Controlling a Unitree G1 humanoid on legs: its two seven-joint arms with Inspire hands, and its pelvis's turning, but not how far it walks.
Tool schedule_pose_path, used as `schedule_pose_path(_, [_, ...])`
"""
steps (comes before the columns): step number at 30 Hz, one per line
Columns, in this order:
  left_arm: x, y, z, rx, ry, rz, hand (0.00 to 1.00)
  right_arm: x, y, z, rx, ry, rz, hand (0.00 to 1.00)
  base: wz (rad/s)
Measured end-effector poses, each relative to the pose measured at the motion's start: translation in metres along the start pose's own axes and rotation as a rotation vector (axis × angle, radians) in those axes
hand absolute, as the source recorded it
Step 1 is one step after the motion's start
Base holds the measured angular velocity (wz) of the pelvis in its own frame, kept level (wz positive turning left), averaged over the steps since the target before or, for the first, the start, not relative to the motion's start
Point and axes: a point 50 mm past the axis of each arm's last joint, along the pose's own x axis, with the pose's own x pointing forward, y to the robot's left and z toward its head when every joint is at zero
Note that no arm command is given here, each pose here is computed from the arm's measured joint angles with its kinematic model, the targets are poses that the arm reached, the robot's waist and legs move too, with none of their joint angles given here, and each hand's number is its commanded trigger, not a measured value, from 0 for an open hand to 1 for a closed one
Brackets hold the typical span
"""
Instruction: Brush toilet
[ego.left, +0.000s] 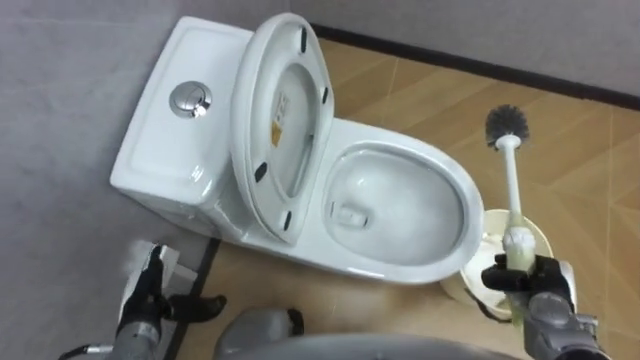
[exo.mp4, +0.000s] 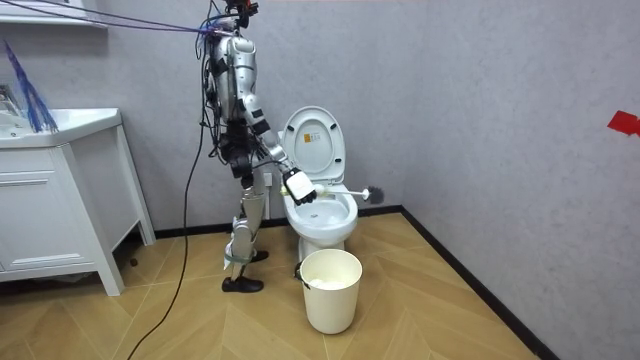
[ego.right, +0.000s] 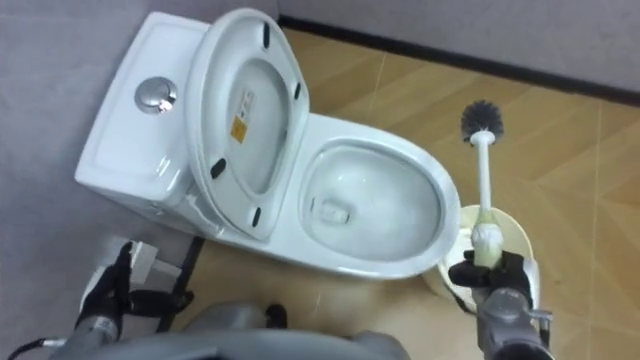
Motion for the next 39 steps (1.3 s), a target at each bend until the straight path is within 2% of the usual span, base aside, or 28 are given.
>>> schedule_pose_path(5, [-0.010,-0.001,0.011,0.059,-0.082,0.017,0.00,-0.002,0.004,-0.002,-0.091,-0.026,0.037,1.00,0.16])
schedule_pose_path(10, [-0.024,-0.002,0.066,0.270,-0.369,0.072,0.00,-0.004,0.009,-0.006,-0.173,-0.051,0.072,1.00,0.22])
schedule_pose_path(16, [-0.032,-0.005,0.095,0.453,-0.570,0.182,0.00,-0.005,0.008,-0.021,-0.287,-0.033,0.092,1.00,0.02])
schedule_pose_path(20, [-0.033,-0.004,0.111,0.483,-0.654,0.251,0.00,-0.006,0.007,-0.031,-0.319,0.010,0.119,1.00,0.00])
schedule_pose_path(24, [-0.045,0.002,0.144,0.496,-0.819,0.320,0.00,-0.007,0.007,-0.039,-0.331,0.061,0.161,1.00,0.00])
schedule_pose_path(27, [-0.049,-0.002,0.164,0.514,-0.925,0.328,0.00,-0.006,0.007,-0.039,-0.336,0.073,0.171,1.00,0.00])
schedule_pose_path(33, [-0.048,-0.011,0.169,0.529,-0.949,0.283,0.00,-0.005,0.007,-0.039,-0.335,0.075,0.176,1.00,-0.03])
schedule_pose_path(39, [-0.035,-0.023,0.145,0.671,-0.847,0.179,0.00,-0.003,0.007,-0.030,-0.362,0.048,0.201,1.00,-0.01])
